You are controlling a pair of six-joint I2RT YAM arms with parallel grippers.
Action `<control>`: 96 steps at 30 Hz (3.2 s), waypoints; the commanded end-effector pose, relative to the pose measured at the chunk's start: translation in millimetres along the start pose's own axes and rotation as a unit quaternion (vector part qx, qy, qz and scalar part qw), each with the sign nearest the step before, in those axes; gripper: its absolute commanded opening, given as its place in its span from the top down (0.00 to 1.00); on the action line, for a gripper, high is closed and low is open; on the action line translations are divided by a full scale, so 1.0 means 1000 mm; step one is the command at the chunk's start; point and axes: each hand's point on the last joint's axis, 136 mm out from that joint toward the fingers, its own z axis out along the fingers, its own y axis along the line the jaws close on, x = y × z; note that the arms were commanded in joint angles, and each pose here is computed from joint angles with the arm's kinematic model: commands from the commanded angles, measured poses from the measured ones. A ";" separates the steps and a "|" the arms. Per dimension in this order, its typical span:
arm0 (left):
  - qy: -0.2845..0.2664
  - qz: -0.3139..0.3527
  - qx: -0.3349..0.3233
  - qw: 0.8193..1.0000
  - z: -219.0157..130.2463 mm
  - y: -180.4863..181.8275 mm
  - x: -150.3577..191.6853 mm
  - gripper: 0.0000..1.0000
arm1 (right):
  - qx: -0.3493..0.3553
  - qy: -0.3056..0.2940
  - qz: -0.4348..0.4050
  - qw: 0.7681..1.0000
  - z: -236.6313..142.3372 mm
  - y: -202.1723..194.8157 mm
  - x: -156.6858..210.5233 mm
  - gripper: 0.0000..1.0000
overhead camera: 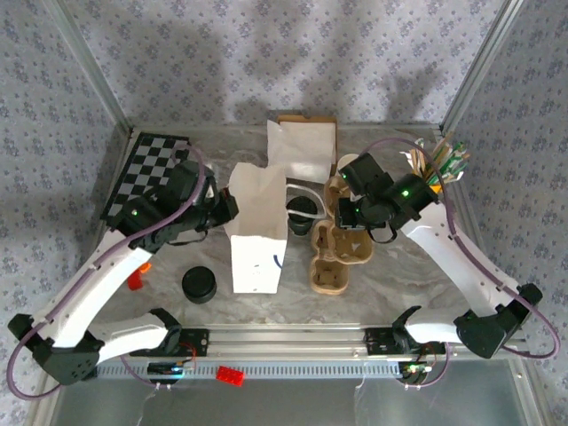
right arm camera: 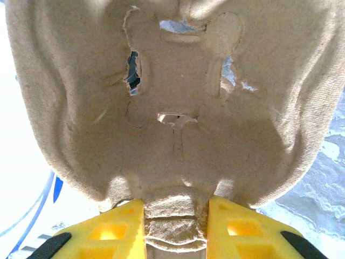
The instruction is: Pack the takeout coffee
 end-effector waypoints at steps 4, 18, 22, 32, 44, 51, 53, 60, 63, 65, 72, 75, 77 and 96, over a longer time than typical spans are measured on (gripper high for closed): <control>-0.015 -0.020 -0.007 1.000 -0.004 0.007 0.006 0.96 | 0.004 -0.017 0.010 1.000 -0.025 -0.005 0.000 0.71; -0.019 0.043 -0.013 0.999 -0.036 0.005 0.001 0.65 | 0.023 -0.045 0.018 0.999 -0.061 -0.009 -0.012 0.72; -0.019 0.056 -0.017 0.998 -0.033 0.003 -0.001 0.65 | 0.018 -0.056 0.012 0.998 -0.072 0.000 -0.020 0.72; -0.036 0.082 -0.034 0.995 -0.016 -0.001 -0.014 0.81 | -0.041 -0.070 0.007 0.997 -0.091 0.051 -0.038 0.73; -0.059 0.048 -0.004 0.997 -0.003 -0.019 -0.026 0.97 | -0.110 -0.090 -0.005 0.990 -0.109 0.118 -0.056 0.73; -0.077 0.021 0.009 0.997 -0.003 -0.021 -0.030 1.00 | -0.136 -0.089 -0.017 0.986 -0.104 0.154 -0.064 0.73; -0.076 0.019 0.001 0.997 -0.002 -0.018 -0.029 0.99 | -0.140 -0.089 -0.018 0.986 -0.100 0.162 -0.067 0.73; -0.069 0.017 0.001 0.997 -0.002 -0.014 -0.024 0.98 | -0.144 -0.090 -0.021 0.985 -0.080 0.188 -0.078 0.74; -0.068 0.020 -0.004 0.997 -0.003 -0.011 -0.022 0.96 | -0.129 -0.091 -0.025 0.987 -0.072 0.190 -0.078 0.74; -0.065 0.019 -0.003 0.998 -0.003 -0.010 -0.020 0.95 | -0.131 -0.087 -0.028 0.987 -0.068 0.195 -0.077 0.74; -0.065 0.013 0.001 0.998 -0.004 -0.006 -0.016 0.95 | -0.103 -0.086 -0.039 0.990 -0.053 0.198 -0.071 0.74; -0.062 0.013 0.003 0.998 -0.005 -0.004 -0.013 0.91 | -0.091 -0.081 -0.040 0.992 -0.045 0.197 -0.070 0.75; -0.063 0.015 0.001 0.998 -0.008 -0.002 -0.012 0.89 | -0.085 -0.080 -0.040 0.992 -0.042 0.196 -0.070 0.75; -0.056 0.017 0.008 0.998 -0.015 0.004 -0.007 1.00 | -0.123 -0.084 -0.070 0.986 -0.041 0.231 -0.063 0.75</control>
